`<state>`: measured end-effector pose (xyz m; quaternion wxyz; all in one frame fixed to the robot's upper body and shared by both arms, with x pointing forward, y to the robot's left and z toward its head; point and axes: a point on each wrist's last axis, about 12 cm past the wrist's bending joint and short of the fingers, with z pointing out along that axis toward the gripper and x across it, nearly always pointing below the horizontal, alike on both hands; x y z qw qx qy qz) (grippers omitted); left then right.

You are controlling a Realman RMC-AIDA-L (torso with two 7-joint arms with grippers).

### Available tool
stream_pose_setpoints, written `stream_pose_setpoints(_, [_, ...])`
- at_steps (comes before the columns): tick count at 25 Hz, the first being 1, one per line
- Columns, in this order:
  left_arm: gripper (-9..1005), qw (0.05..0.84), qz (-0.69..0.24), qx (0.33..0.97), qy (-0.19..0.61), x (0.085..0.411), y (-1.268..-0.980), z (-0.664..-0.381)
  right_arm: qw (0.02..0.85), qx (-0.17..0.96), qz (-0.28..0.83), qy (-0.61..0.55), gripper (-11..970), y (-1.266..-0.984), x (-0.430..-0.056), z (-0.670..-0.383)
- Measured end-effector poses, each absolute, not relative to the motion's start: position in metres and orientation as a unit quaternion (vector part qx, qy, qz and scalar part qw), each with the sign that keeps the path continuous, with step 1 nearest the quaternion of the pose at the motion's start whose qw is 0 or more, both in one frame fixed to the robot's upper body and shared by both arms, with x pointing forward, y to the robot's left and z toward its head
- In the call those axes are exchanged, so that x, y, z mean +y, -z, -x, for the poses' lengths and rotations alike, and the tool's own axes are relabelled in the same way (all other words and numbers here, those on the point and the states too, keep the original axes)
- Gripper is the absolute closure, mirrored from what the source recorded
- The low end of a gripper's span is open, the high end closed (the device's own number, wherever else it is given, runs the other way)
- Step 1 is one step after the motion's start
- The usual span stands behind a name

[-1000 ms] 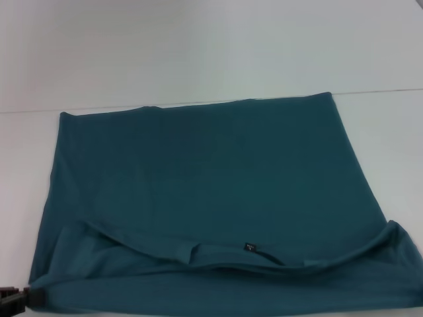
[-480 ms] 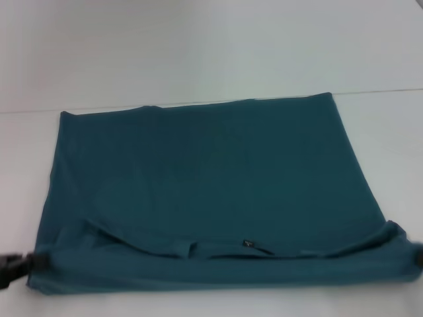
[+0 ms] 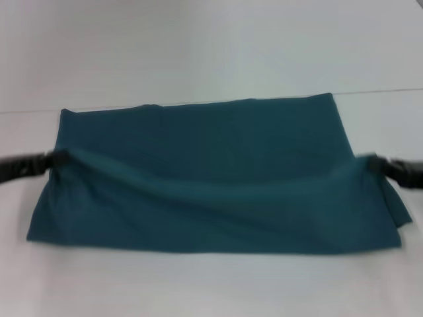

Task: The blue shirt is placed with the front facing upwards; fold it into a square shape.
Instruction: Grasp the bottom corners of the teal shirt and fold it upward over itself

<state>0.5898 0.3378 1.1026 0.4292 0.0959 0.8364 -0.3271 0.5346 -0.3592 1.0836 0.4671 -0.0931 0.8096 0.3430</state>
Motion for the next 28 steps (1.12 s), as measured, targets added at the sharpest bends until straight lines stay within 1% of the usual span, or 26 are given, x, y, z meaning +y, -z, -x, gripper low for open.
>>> stream_pose_setpoints(5, [946,0.461,-0.071,0.839,0.281,0.325,-1.112,-0.626,0.496,0.814,0.083,-0.291,939,-1.091,-0.341,-0.585])
stream_pose_setpoints(9, [945,0.478,-0.056,0.839,0.252,0.313,-1.116,-0.646,0.517,0.812,0.082,-0.256,939,-1.096,-0.323,-0.613])
stream_pose_setpoints(12, [945,0.487,-0.052,0.839,0.238,0.307,-1.120,-0.655,0.526,0.814,0.085,-0.233,939,-1.098,-0.310,-0.630])
stream_pose_setpoints(16, [945,0.501,-0.038,0.835,0.225,0.305,-1.124,-0.662,0.532,0.813,0.091,-0.216,938,-1.102,-0.296,-0.644])
stream_pose_setpoints(20, [945,0.518,-0.017,0.827,0.218,0.308,-1.128,-0.667,0.545,0.808,0.083,-0.209,938,-1.106,-0.290,-0.652])
stream_pose_setpoints(28, [946,0.523,-0.027,0.829,0.196,0.299,-1.130,-0.675,0.556,0.804,0.076,-0.197,938,-1.112,-0.285,-0.661])
